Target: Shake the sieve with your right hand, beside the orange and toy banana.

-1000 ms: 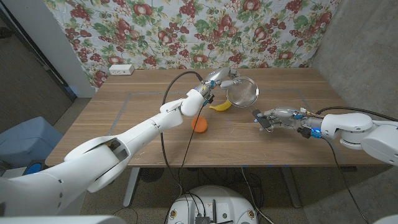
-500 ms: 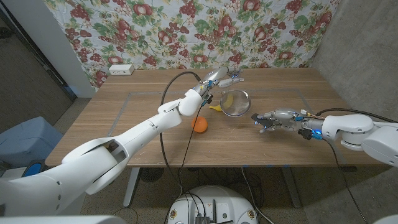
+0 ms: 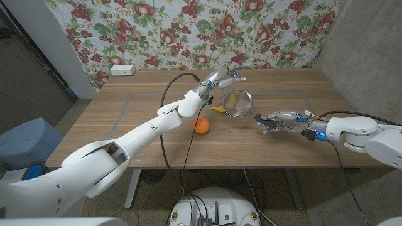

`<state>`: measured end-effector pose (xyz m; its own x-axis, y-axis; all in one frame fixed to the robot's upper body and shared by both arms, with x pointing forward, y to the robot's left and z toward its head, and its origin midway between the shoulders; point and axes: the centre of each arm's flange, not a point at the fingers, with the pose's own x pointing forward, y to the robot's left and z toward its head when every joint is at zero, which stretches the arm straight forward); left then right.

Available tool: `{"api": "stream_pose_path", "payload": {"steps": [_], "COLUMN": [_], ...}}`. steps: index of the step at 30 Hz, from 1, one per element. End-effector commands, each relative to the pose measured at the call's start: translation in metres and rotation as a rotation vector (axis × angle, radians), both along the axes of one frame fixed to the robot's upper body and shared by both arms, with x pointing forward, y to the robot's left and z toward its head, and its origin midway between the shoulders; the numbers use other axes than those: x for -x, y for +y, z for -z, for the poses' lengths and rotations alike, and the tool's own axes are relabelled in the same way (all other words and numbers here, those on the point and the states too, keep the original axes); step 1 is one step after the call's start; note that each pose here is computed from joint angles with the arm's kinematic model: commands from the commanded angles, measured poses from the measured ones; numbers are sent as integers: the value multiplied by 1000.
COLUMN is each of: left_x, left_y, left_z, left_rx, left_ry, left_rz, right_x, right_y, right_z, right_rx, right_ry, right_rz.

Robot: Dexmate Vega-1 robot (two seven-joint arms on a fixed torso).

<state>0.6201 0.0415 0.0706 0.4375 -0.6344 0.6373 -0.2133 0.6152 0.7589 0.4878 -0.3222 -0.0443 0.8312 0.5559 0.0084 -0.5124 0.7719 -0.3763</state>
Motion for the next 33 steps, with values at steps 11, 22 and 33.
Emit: {"api": "stream_pose_path", "payload": {"steps": [11, 22, 33], "left_x": [6, 7, 5], "left_y": [27, 43, 55], "left_z": [4, 11, 16], "left_rx": [208, 316, 411], "left_ry": [36, 45, 92], "left_rz": [120, 191, 248], "right_x": [-8, -18, -20], "right_y": [-7, -9, -11], "right_z": [5, 6, 7], "right_rx": [-73, -94, -126], "right_ry": [2, 20, 3], "right_rz": [-9, -17, -15]}}
